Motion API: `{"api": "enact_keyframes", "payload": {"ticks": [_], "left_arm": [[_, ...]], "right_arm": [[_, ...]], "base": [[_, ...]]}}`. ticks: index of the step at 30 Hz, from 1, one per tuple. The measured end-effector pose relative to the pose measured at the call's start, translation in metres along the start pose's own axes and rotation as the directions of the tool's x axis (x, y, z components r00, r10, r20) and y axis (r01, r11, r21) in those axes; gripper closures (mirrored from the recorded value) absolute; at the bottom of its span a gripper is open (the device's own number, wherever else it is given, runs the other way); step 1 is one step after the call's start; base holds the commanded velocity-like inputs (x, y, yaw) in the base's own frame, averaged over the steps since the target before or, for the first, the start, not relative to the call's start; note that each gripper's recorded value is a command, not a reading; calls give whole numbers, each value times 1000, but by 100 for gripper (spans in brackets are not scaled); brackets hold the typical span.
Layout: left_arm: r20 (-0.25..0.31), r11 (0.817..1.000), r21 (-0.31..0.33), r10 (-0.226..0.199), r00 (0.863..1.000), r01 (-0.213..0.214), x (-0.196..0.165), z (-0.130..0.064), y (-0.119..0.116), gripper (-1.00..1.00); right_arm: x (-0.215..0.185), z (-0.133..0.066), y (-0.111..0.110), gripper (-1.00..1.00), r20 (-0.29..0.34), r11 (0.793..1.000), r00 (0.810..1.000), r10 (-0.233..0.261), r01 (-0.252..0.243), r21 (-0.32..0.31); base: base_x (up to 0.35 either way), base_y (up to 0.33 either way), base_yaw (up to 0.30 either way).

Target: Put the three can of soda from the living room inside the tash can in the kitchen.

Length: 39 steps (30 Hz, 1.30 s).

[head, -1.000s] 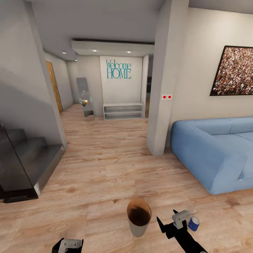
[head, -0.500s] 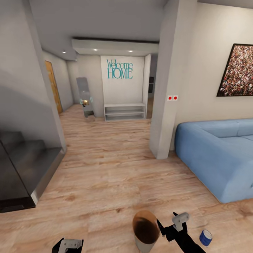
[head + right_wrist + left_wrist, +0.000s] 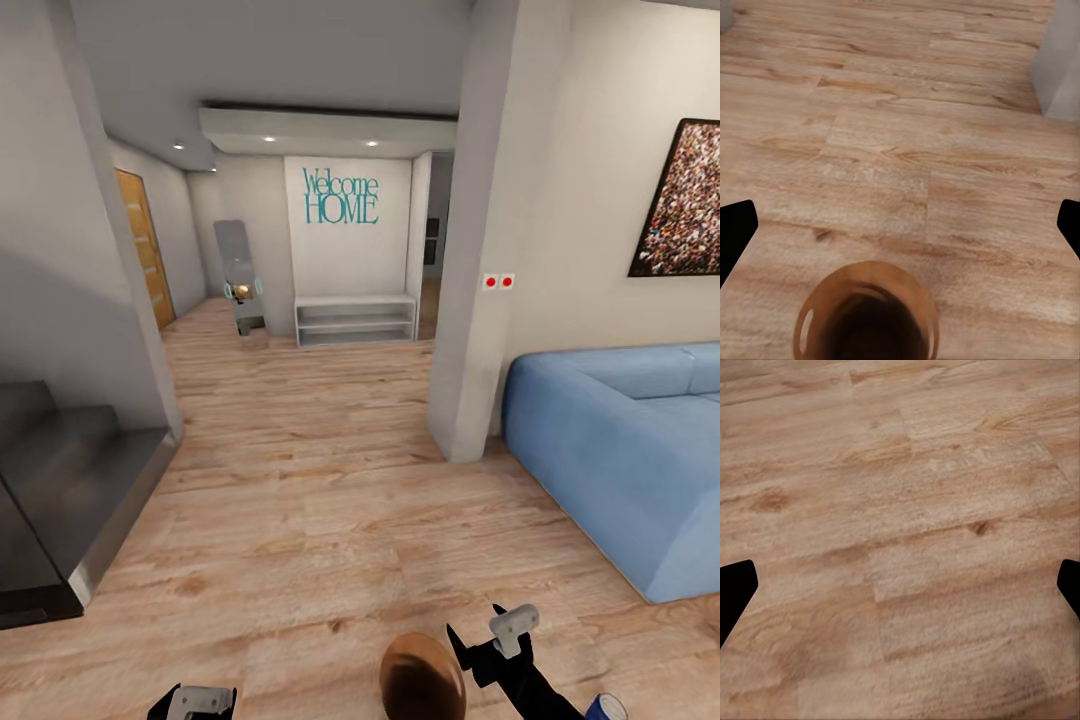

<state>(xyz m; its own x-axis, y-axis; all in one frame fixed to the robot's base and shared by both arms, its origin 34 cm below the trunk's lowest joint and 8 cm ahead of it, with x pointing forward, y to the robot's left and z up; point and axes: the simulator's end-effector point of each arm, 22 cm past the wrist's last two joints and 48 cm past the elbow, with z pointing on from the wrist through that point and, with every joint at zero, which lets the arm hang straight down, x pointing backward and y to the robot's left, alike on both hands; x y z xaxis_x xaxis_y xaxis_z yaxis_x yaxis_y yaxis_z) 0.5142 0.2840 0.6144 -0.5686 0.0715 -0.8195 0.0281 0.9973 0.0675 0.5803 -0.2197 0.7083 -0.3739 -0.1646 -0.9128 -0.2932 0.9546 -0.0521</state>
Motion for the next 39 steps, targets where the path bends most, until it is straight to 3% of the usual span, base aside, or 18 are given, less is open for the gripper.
{"api": "enact_keyframes", "payload": {"ticks": [15,22,39], "left_arm": [[-5,1000,0,-2,1000,2,3,0,0,-100],[25,1000,-3,1,1000,-1,-4,0,1,-100],[31,1000,-8,-3,1000,3,-5,0,2,-100]], "right_arm": [[5,0,0,-100,-11,1000,1000,2,-2,0],[9,-1,0,-100,-19,1000,1000,4,-4,1],[16,-1,1,-100,-34,1000,999,7,-7,-1]], "base": [[39,0,0],[110,0,0],[10,0,0]]}}
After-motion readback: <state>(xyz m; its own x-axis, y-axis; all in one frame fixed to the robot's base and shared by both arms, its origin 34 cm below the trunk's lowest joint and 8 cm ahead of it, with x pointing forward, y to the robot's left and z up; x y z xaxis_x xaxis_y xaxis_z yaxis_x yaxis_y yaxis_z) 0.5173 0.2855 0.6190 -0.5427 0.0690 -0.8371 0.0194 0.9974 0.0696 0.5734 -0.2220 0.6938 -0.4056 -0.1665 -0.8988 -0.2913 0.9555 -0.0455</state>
